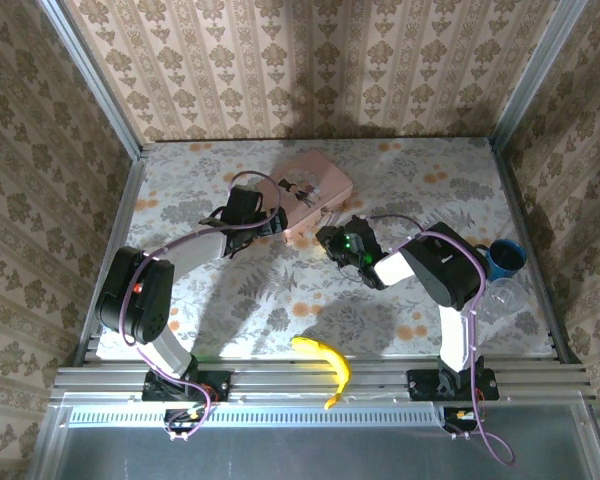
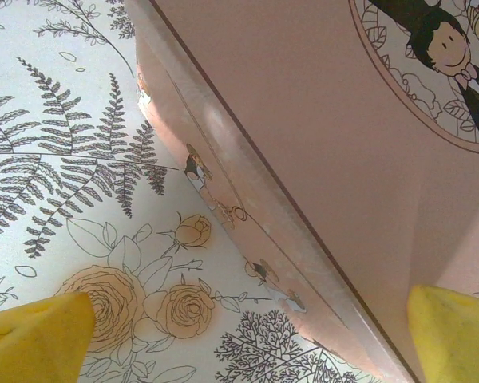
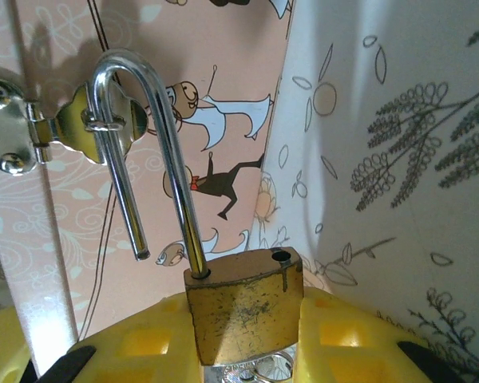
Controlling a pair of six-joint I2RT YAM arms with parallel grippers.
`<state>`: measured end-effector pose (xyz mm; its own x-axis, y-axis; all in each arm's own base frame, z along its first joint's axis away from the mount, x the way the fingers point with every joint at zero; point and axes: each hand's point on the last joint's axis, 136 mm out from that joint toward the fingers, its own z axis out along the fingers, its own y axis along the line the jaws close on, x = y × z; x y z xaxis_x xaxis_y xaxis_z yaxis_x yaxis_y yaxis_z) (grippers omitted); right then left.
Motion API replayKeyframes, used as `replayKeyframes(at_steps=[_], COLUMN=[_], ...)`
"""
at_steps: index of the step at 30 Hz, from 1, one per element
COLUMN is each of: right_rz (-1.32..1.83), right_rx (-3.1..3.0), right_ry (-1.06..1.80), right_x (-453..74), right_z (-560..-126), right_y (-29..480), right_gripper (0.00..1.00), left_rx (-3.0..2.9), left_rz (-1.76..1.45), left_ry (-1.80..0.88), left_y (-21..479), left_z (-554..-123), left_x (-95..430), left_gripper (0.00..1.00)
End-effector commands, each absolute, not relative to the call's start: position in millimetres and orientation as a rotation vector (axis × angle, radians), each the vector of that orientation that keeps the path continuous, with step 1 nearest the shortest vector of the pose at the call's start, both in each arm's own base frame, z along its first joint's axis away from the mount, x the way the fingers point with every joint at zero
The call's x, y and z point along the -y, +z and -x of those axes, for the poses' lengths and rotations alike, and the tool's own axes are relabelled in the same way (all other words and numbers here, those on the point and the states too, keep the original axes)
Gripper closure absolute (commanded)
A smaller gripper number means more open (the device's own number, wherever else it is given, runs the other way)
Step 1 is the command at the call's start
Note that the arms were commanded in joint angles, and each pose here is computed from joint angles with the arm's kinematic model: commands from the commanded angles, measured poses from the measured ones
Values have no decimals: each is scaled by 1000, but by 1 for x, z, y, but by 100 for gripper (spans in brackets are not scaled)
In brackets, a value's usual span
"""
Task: Unlock a padlock with a key
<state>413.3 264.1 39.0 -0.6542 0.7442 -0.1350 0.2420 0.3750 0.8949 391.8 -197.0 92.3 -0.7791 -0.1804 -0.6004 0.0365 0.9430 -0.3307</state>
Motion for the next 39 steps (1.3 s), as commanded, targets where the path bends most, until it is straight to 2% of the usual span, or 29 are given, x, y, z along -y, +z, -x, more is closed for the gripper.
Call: replayKeyframes(at_steps=[1, 28, 39], right_rz=[-1017, -1034, -929], right_rx=[-1967, -1921, -1989], right_ry=[1159, 1148, 1040], right_x=[-228, -212, -200], right_z=[-439, -466, -447], right_y=[34, 40, 53], right_gripper=[100, 100, 100], left_rx=[-2618, -2621, -2599], left_rz=[112, 159, 204], left_ry=[-265, -290, -324], left_y=[43, 39, 43], left_z=[-362, -363, -369], left_x=[167, 158, 150], left_gripper=[0, 0, 3])
